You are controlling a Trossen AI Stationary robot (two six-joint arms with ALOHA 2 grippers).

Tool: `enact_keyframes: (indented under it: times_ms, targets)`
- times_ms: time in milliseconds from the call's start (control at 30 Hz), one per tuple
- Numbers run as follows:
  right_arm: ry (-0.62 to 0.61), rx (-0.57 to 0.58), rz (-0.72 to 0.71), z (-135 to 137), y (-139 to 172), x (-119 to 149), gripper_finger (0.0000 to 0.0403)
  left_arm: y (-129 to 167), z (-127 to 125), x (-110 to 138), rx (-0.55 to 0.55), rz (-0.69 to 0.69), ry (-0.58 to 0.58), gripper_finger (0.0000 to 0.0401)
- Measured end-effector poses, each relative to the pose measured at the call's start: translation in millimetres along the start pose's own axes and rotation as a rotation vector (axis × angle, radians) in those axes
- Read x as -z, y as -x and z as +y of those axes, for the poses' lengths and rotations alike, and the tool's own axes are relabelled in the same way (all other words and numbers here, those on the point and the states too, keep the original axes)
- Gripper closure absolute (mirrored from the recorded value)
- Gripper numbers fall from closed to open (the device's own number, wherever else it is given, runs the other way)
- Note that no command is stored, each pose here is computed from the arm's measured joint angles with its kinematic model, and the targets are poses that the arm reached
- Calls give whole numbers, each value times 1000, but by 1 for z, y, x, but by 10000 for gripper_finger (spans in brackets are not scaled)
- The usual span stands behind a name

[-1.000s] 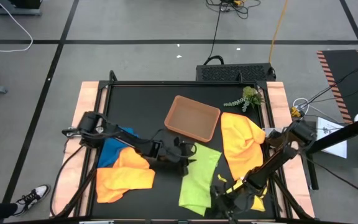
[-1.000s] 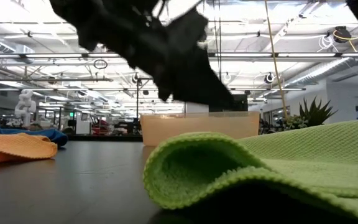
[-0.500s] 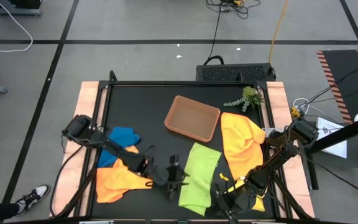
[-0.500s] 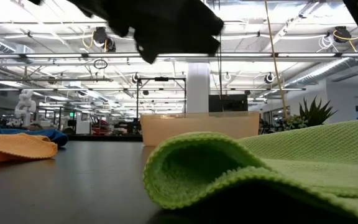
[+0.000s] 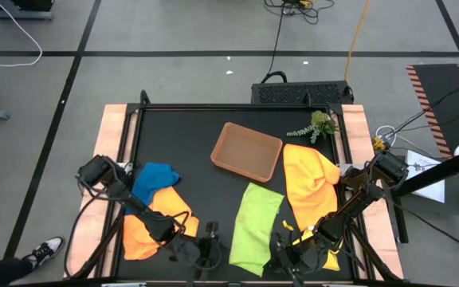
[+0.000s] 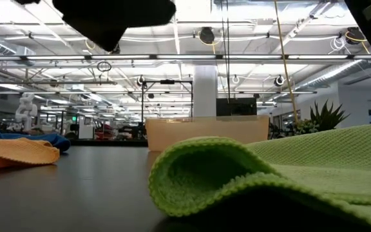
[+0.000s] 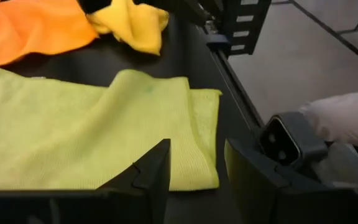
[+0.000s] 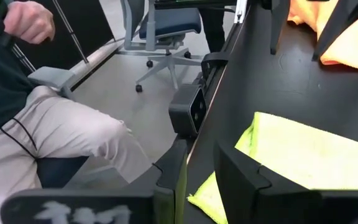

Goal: Fold microfiber towels
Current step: Fold the green microfiber towel

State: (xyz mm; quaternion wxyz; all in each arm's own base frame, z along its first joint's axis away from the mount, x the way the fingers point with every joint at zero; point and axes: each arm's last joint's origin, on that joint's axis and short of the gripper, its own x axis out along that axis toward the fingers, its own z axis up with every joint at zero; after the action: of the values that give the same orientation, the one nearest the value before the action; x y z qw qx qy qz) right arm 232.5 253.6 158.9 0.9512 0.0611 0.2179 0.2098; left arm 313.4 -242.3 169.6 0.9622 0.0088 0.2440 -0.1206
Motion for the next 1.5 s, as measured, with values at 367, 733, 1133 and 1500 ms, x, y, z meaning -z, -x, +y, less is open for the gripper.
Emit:
enact_keyframes:
  times_ms: [367, 733, 1133, 1500]
  targets:
    - [5, 37, 14, -3, -2, 3, 305, -12, -14, 18, 34, 0, 12, 249]
    - [-26, 125, 97, -10, -3, 14, 278, -12, -23, 26, 49, 9, -30, 249]
    - [-24, 135, 105, -12, -10, 23, 277, -16, -11, 27, 1, 44, -279, 249]
    - [-37, 142, 93, -14, -11, 21, 277, -17, -9, 27, 19, 56, -491, 249]
